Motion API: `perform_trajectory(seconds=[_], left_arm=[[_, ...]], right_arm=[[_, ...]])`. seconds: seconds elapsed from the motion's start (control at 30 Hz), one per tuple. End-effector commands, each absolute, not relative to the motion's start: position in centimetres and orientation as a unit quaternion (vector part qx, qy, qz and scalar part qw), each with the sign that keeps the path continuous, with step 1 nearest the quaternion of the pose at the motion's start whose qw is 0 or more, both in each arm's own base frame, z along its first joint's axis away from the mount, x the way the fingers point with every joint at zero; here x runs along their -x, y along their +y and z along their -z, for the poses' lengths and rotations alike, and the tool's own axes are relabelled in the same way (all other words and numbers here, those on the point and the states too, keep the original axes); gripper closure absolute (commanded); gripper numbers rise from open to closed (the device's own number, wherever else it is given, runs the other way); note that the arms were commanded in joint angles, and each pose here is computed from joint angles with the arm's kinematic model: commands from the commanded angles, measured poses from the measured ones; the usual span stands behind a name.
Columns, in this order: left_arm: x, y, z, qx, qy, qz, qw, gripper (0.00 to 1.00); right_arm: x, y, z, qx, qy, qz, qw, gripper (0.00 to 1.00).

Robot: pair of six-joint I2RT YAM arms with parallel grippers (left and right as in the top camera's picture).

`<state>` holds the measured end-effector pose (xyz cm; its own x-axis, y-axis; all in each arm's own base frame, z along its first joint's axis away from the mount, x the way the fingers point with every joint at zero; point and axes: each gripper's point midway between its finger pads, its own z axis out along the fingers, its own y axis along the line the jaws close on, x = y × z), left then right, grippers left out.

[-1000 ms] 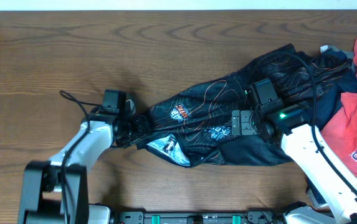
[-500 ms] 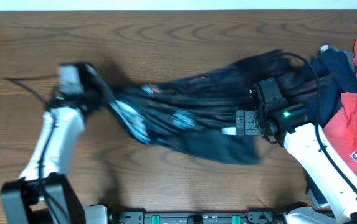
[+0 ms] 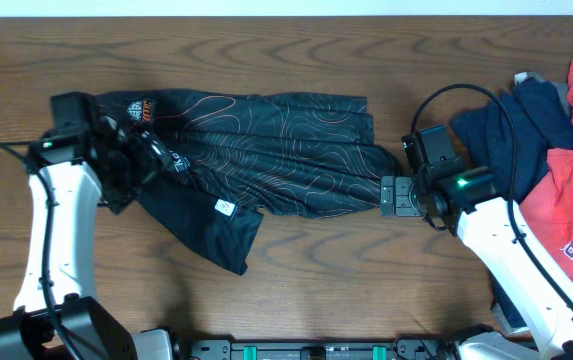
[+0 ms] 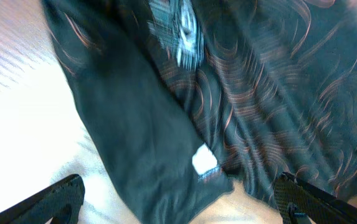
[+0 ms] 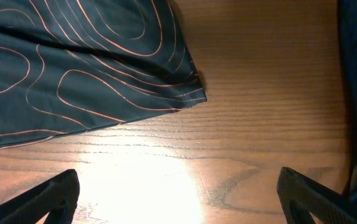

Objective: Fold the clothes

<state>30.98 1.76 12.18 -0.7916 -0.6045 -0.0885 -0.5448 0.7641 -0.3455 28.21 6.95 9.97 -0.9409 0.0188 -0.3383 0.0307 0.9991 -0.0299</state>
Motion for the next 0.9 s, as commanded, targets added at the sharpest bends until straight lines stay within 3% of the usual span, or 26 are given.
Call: perform_trajectory(seconds=[0.0, 0.13, 0.63, 0.77, 0.87], left_arm=[[-29.7, 0.4, -10.1, 0.284, 0.947, 0.136, 0.069, 0.02], [-29.9, 0.4, -7.7, 0.289, 0.948, 0.106, 0.081, 0.0], [-30.5, 0.1, -0.9, 0.311, 0.943, 0.099, 0.071, 0.18], [-30.1, -0.2, 0.5, 0.313, 0.943, 0.1, 0.047, 0.48], [-30.0, -0.2, 0.8, 0.313, 0.944, 0.099, 0.043, 0.65]], right_arm=[[-28.4, 6.8, -10.3, -0.023, 0.984, 0.015, 0.177, 0.01], [-28.3, 6.8, -10.3, -0.023, 0.984, 0.016, 0.174, 0.01], [-28.0, 7.1, -10.1, -0.021, 0.986, 0.007, 0.166, 0.01], [-28.0, 7.1, -10.1, -0.021, 0.986, 0.007, 0.165, 0.01], [-27.9, 7.1, -10.1, -0.021, 0.986, 0.007, 0.165, 0.01]])
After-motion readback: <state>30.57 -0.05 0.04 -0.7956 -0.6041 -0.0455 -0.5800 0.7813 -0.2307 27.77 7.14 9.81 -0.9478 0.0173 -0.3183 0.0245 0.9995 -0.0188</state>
